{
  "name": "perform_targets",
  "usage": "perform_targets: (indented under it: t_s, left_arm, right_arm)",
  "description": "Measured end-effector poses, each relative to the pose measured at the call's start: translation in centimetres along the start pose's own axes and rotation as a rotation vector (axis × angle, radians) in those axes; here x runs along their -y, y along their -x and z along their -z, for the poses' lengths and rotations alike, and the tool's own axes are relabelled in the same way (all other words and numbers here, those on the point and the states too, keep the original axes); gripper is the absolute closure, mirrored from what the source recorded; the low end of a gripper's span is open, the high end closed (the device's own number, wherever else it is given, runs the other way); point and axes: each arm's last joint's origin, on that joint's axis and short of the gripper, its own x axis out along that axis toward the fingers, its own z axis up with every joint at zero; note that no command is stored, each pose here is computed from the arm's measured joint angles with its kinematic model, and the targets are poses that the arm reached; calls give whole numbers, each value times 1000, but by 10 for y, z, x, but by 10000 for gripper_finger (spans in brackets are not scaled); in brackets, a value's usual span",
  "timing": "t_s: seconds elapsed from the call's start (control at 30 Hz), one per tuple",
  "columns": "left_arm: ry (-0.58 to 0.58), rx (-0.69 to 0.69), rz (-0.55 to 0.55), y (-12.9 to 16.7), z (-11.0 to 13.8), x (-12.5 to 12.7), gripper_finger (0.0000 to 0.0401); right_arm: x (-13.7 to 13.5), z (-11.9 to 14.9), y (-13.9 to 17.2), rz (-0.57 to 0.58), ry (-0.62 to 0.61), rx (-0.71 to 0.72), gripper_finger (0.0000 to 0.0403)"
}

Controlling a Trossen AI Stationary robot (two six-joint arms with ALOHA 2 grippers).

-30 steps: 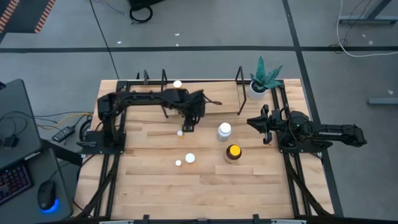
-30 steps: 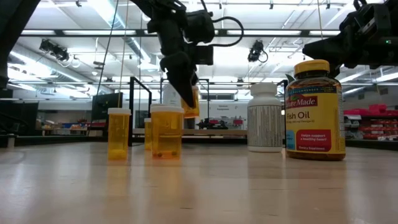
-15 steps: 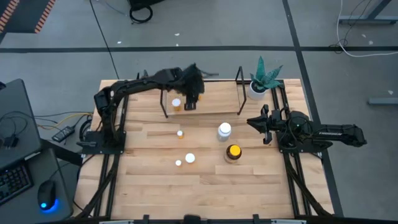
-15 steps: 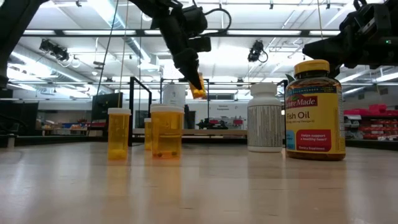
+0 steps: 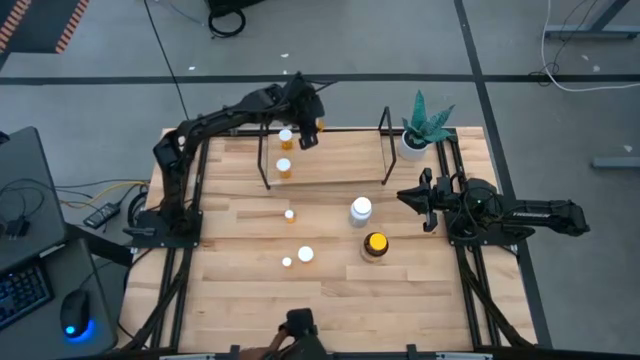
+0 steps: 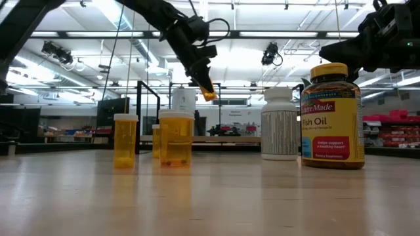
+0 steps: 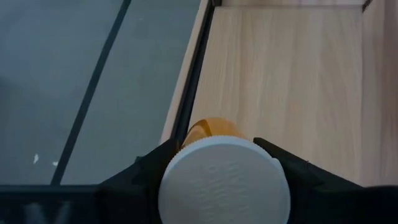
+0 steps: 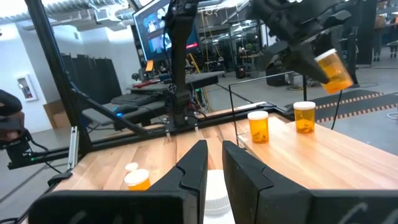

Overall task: Pick and place medicine bottles onto shelf by color
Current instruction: Put the top big orange pill bottle on the shelf

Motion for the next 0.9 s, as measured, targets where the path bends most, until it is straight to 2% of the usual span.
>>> perform_targets:
  t_s: [0.23,0.53,0.9]
  left_arm:
    - [1,-86,33,-23,-9,-13,200]
    - [-26,-286,125,-60,16,-13,199]
    - [-15,-355,150,-85,33,-16,196]
  right_arm:
    - [0,0,0,0,0,0,346]
    - [0,0,0,0,0,0,346]
    - [0,0,0,0,0,0,346]
